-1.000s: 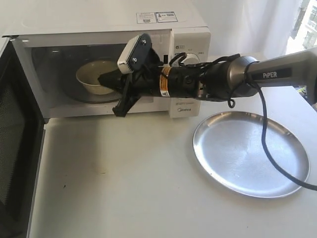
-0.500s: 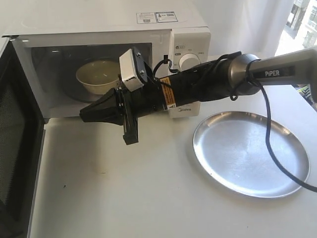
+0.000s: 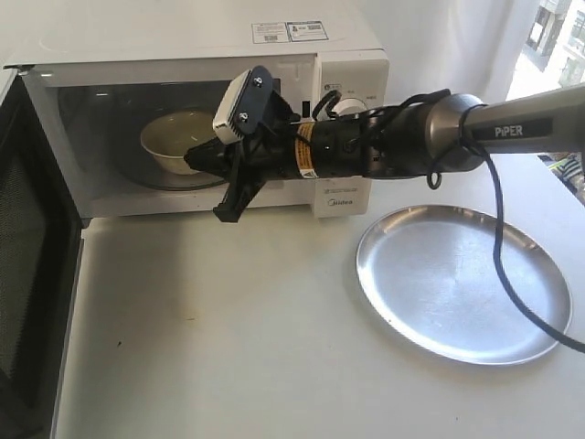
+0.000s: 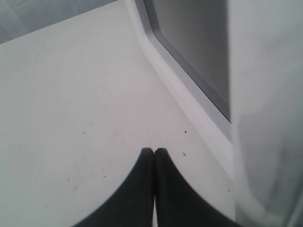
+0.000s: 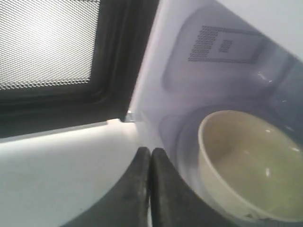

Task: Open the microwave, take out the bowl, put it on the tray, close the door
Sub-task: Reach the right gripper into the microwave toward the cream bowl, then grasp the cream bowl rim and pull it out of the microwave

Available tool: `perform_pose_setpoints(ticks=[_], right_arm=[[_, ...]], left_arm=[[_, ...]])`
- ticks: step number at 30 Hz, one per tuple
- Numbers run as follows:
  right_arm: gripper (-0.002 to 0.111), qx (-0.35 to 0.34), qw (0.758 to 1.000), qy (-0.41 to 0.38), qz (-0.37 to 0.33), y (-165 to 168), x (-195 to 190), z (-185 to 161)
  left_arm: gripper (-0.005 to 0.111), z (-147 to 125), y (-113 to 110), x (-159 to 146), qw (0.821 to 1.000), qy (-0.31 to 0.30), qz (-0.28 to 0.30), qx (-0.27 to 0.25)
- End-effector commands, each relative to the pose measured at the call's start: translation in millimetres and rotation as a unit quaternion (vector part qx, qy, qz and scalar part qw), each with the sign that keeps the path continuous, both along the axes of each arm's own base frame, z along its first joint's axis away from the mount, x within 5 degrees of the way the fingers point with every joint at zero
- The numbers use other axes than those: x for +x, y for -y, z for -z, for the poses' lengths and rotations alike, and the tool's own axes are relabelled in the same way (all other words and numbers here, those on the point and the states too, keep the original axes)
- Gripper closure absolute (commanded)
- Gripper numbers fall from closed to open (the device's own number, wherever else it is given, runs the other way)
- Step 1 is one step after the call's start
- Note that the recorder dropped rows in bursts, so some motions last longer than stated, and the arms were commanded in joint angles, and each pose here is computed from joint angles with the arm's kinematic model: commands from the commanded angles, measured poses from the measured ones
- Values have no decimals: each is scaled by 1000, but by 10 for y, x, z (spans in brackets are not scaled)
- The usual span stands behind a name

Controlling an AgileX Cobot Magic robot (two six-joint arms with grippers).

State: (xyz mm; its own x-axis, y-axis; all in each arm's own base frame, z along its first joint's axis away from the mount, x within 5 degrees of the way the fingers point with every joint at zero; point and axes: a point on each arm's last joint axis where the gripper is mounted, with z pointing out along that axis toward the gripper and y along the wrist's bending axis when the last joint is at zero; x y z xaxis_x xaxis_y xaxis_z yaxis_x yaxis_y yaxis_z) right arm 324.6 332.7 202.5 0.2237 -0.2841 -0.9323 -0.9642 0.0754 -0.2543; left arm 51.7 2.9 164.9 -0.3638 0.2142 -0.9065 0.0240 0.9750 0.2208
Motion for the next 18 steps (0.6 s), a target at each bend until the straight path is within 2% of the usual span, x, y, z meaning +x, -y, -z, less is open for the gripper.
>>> perform_pose_setpoints(ticks=[1,7,15,18], right_arm=[[103,24,996,78,32,-88,120,28],[84,37,994,92,42,-325,242,134],[44,22,993,95,67,-440,443,313],[40,18,993,92,68,-463,474,399]], left_arm=[[107,-14,4,-1,1000,3,1,-3],[107,-14,4,-1,1000,3,1,-3],[107,-14,4,-1,1000,3,1,-3],[107,-14,4,-1,1000,3,1,-3]])
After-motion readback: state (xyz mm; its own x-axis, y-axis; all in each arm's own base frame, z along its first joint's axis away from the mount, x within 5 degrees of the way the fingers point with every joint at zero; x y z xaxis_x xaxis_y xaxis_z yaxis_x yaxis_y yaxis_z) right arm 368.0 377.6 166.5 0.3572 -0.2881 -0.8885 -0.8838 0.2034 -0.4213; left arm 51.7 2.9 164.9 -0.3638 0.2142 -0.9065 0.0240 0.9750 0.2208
